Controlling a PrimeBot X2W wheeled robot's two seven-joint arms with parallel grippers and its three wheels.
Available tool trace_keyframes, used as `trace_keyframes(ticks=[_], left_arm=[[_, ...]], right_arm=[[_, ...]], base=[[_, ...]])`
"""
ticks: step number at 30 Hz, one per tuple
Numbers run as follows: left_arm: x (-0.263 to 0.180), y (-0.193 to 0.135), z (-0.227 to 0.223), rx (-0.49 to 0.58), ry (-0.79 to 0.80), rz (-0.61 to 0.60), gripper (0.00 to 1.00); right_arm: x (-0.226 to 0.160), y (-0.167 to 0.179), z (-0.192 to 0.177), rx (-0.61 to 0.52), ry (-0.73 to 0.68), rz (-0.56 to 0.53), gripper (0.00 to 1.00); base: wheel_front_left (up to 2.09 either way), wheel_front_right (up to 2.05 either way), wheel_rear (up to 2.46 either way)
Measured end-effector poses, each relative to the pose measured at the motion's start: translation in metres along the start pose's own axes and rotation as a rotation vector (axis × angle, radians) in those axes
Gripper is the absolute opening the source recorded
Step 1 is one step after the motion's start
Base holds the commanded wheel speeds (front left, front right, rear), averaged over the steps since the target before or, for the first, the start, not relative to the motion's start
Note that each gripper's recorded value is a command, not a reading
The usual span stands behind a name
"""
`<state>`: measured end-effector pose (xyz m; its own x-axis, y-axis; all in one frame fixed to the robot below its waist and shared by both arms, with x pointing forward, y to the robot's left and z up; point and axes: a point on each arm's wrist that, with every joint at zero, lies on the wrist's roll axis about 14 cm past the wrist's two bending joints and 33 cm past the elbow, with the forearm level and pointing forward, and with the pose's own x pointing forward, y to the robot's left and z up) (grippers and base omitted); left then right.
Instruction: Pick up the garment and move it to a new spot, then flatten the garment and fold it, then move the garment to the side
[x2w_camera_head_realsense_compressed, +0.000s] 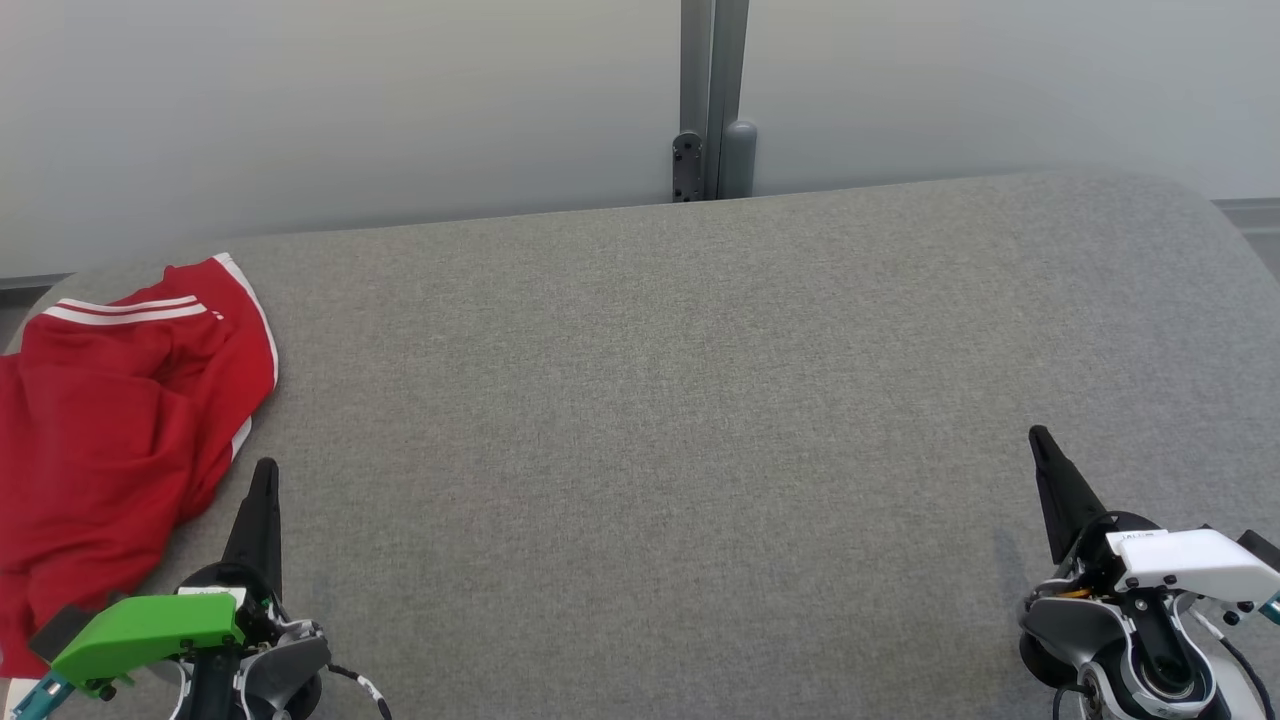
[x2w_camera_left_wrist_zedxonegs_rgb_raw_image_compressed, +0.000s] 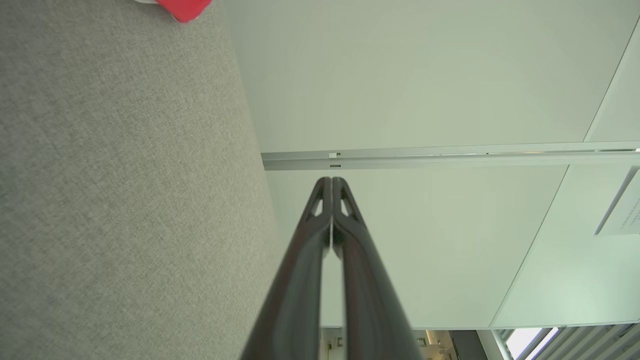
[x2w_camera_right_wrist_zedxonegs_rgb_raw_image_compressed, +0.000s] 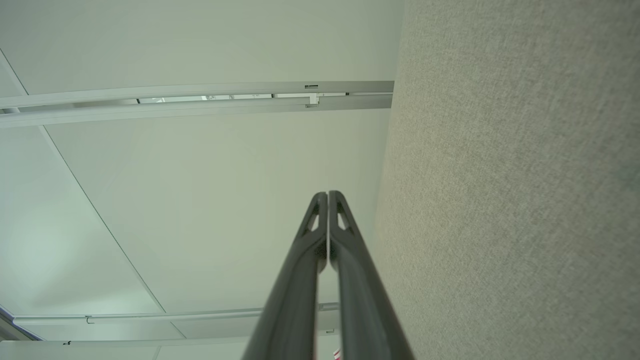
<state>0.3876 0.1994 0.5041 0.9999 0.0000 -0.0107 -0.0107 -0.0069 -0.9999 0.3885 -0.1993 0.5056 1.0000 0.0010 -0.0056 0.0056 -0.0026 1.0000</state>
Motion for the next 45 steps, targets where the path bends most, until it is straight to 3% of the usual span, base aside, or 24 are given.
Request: trace_keyframes(ticks=[28,29,34,45], left_arm=[[0.000,0.000,0.000,0.000,0.000,0.000,0.00],[0.000,0.001,0.000,-0.001,0.000,0.003,1.00],[-0.008,0.021,-0.002,-0.010,-0.005,0.061,1.00],[-0.008,0.021,-0.004,0.018,-0.025,0.064,1.00]], right_arm=[[0.000,0.000,0.000,0.000,0.000,0.000,0.00],[0.000,-0.001,0.000,0.001,0.000,-0.003,1.00],[-0.009,-0.021,-0.002,0.012,-0.003,-0.061,1.00],[-0.007,-0.018,-0.006,-0.046,-0.013,-0.054,1.00]], base=[[0.00,0.00,0.00],[0.00,0.00,0.00],[0.00,0.00,0.00],[0.00,0.00,0.00]])
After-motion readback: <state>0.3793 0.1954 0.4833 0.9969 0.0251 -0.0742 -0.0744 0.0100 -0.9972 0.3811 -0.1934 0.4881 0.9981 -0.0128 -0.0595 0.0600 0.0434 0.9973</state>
